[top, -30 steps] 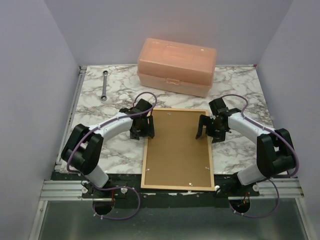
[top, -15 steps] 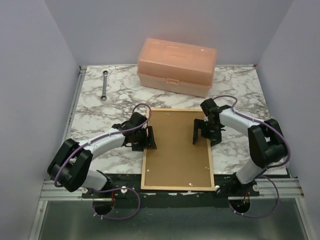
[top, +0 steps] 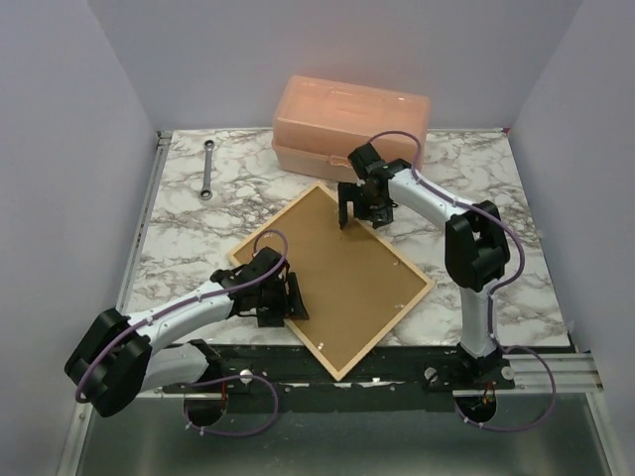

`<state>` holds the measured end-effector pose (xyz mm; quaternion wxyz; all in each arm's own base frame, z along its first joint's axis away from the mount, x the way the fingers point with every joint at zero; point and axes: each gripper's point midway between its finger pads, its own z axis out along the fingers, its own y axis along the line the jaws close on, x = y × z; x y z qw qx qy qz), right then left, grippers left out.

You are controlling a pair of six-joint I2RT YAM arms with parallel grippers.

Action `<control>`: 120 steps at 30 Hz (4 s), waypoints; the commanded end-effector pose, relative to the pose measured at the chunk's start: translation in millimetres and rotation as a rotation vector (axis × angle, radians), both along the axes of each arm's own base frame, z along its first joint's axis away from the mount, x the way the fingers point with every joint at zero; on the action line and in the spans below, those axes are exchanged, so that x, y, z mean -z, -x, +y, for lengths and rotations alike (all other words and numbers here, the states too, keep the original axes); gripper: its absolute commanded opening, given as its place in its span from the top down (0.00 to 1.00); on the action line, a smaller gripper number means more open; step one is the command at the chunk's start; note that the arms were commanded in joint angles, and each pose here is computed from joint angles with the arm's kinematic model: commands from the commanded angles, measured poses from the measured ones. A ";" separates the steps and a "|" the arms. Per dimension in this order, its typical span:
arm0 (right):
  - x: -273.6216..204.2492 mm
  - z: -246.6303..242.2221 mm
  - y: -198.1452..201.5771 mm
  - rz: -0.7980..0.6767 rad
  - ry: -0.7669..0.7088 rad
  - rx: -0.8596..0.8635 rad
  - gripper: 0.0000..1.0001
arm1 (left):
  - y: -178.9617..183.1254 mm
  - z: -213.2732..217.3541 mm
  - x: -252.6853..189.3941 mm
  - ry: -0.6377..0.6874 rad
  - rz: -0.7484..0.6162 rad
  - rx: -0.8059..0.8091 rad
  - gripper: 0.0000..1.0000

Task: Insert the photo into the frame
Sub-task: Adjust the photo frame at the center of the board, then install the photo frame at the center of the board.

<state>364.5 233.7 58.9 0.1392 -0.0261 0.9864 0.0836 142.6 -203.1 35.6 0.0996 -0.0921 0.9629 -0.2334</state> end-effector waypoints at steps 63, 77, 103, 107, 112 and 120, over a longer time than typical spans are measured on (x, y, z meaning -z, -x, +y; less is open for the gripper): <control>26.2 -135.7 111.0 -0.104 0.380 0.154 0.99 | -69.0 115.1 -81.9 -0.276 -0.203 -0.309 0.22; 18.9 -127.4 94.0 -0.019 0.139 0.198 0.29 | -80.4 123.6 -7.0 -0.360 0.025 -0.308 0.22; 26.2 -113.6 104.6 0.100 -0.093 0.246 0.11 | -14.9 6.8 -13.6 0.095 0.041 -0.080 0.25; 23.1 -122.2 102.1 0.085 -0.072 0.260 0.11 | 1.2 -1.3 -15.0 0.082 0.058 -0.064 0.25; 25.2 -128.0 101.0 0.085 -0.056 0.270 0.11 | 3.1 16.1 -6.9 -0.045 0.054 -0.099 0.23; 29.5 -130.1 103.6 0.095 -0.052 0.270 0.11 | -16.9 53.2 0.3 -0.334 0.023 -0.119 0.21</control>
